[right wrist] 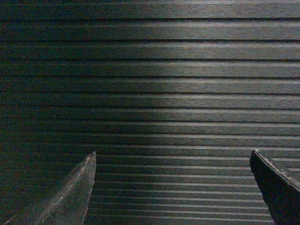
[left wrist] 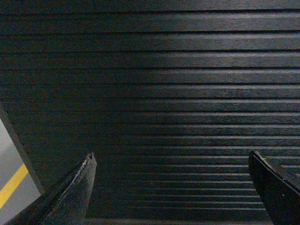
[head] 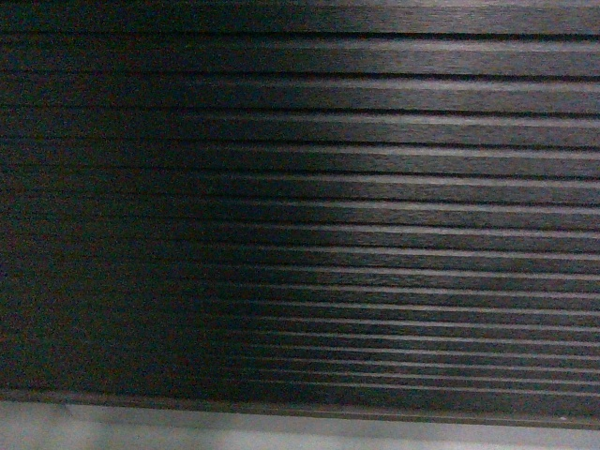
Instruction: Place dark red mango on scale at checkout
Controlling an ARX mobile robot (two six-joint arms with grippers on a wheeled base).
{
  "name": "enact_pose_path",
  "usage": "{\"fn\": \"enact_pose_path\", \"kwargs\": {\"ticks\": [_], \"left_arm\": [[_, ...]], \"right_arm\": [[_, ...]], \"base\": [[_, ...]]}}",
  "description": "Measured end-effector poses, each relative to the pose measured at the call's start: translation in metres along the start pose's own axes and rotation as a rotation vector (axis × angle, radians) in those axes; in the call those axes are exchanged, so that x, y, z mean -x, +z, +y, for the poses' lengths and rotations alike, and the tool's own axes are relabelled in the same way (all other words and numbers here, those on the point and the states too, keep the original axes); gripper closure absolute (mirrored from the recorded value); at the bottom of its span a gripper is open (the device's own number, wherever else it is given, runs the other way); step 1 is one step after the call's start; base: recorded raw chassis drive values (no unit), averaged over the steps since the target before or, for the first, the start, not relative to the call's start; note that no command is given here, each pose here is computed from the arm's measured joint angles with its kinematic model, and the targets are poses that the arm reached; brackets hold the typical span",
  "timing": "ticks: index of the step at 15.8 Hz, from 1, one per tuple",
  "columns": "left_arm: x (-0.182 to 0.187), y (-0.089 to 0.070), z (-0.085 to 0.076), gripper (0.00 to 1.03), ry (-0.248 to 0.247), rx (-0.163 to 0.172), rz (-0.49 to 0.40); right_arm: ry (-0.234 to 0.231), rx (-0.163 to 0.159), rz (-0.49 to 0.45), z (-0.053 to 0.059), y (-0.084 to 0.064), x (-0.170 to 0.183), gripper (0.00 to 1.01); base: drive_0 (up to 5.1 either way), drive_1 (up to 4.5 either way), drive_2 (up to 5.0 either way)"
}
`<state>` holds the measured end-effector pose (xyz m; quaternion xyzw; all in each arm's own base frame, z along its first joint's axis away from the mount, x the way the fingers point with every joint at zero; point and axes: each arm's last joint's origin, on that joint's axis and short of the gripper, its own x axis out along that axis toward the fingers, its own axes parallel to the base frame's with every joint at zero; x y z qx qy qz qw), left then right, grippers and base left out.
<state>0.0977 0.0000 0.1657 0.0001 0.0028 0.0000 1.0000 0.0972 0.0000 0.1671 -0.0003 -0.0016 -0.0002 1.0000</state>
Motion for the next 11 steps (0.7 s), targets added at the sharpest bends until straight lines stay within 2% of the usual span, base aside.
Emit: {"fn": "enact_pose_path", "kwargs": {"ticks": [11], "left_arm": [[0.0,0.0,0.0,0.05,0.0,0.0,0.0]], "right_arm": [[0.0,0.0,0.0,0.0,0.0,0.0,0.03]], "base": [[0.0,0.0,0.0]]}}
